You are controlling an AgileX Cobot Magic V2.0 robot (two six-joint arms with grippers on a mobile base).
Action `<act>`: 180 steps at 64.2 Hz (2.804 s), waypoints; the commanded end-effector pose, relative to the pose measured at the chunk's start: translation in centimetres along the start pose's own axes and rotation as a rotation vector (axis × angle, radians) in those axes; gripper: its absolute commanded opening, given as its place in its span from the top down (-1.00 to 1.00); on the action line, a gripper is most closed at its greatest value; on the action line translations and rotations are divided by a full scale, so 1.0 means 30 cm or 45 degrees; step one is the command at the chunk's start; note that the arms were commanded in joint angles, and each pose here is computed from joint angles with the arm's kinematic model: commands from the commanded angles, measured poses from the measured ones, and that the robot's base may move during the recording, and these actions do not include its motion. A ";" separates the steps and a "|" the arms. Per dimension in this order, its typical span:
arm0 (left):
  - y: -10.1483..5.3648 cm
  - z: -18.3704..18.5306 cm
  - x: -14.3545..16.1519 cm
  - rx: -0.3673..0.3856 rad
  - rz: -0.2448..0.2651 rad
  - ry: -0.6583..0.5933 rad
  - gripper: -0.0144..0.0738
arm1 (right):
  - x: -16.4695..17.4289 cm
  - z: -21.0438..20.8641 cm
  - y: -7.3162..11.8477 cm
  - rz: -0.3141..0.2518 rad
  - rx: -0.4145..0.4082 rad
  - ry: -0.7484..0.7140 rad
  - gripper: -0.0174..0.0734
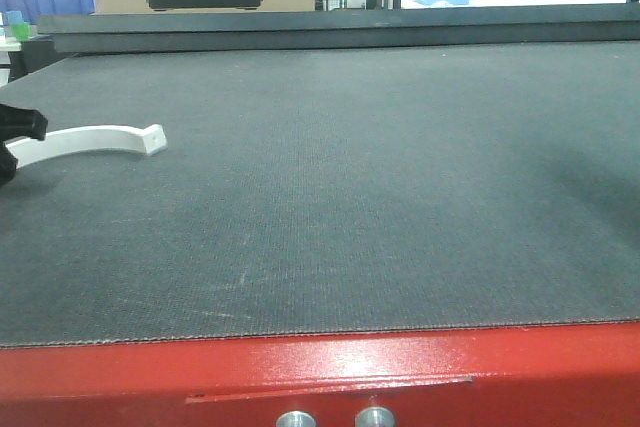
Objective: Grab PVC pipe and place in blue bin
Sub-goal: 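Lower the left gripper onto the pipe's arc and close on it, then lift the white curved pipe off the mat with both grippers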
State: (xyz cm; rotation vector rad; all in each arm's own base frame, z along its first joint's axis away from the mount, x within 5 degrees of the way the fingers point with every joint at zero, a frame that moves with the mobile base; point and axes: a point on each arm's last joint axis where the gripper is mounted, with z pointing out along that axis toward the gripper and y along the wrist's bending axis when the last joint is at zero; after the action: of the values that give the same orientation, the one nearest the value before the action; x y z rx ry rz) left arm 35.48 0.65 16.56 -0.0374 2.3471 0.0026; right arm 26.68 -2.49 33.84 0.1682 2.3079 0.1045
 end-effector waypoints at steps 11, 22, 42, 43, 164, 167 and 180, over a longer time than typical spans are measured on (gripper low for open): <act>-0.021 0.004 -0.005 0.016 0.013 -0.021 0.92 | -0.019 -0.018 0.004 -0.014 0.002 -0.069 0.99; -0.021 -0.024 -0.024 0.017 0.032 -0.048 0.92 | -0.019 -0.018 0.005 -0.008 -0.003 -0.069 0.99; -0.022 -0.180 -0.120 0.016 0.069 -0.225 0.92 | -0.026 -0.080 0.017 -0.018 -0.014 -0.141 0.99; -0.021 -0.188 -0.121 0.015 0.069 -0.223 0.92 | -0.026 -0.087 0.018 -0.019 -0.014 -0.148 0.99; 0.017 -1.120 0.202 -0.076 0.023 -0.955 0.92 | 0.287 -0.537 0.041 -0.142 -0.016 -0.881 0.99; 0.018 -1.122 0.201 -0.079 0.021 -0.956 0.92 | 0.302 -0.547 0.037 -0.162 0.004 -0.955 0.99; 0.018 -1.125 0.197 -0.079 0.022 -0.978 0.92 | 0.392 -0.528 0.026 -0.165 0.013 -0.987 0.99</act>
State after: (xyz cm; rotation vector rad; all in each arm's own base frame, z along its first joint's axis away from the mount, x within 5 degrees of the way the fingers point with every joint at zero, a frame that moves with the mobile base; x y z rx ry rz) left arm 7.35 0.59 35.61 -0.0361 1.6168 0.0851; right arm 7.62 -0.22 36.73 0.0527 1.5696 -0.0188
